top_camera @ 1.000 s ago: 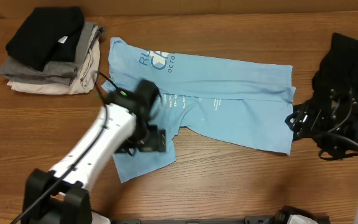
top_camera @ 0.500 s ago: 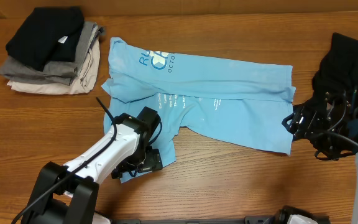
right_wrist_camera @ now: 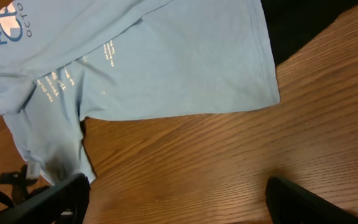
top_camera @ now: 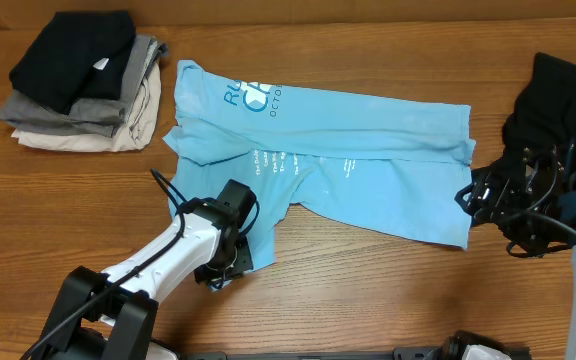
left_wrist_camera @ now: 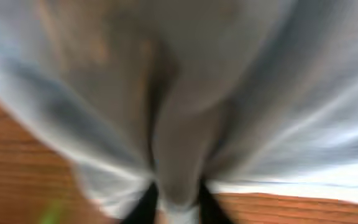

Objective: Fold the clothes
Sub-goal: 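Grasp the shirt's near bottom edge with the left gripper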

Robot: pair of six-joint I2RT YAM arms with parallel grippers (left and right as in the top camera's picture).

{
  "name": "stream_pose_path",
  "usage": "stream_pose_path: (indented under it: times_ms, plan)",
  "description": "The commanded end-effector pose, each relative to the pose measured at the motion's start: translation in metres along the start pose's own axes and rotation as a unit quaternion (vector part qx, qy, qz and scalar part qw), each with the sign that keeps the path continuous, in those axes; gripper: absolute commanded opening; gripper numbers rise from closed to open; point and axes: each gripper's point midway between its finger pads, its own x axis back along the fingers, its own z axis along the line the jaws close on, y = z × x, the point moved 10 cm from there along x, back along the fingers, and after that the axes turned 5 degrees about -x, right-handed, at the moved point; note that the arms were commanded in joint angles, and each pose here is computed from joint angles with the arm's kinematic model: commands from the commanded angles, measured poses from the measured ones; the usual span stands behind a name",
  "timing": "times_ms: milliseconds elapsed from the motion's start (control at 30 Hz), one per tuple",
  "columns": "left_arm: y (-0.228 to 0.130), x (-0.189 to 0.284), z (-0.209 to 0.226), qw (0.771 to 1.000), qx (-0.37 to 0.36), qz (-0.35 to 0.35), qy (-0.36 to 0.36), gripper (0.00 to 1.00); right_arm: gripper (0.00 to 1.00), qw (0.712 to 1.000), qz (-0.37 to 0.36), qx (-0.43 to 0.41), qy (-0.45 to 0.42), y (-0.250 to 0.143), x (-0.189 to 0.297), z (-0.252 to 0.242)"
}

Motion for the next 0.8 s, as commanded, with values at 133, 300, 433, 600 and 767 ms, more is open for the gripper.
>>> stream_pose_path:
  times_ms: [133,300,433,600,767]
  plan:
    - [0.007,0.013,0.000,1.000,-0.024,0.013,-0.001,0.04,0.84,1.000,0.010,-0.002,-0.002,-0.002,-0.008,-0.002]
    - [0.032,0.053,-0.003,0.999,-0.042,-0.019,-0.006,0.04,0.84,0.999,0.023,-0.011,-0.030,-0.003,-0.035,-0.016]
    - [0.048,0.086,-0.005,0.997,-0.056,-0.051,-0.011,0.04,0.82,0.997,0.035,-0.043,-0.047,-0.006,-0.065,-0.027]
    - [0.058,0.110,-0.004,0.994,-0.063,-0.086,0.013,0.04,0.78,0.992,0.033,-0.095,-0.078,-0.007,-0.091,-0.040]
    - [0.066,0.117,0.002,0.993,-0.049,-0.108,0.025,0.04,0.79,0.982,0.036,-0.140,-0.120,-0.007,-0.116,-0.055]
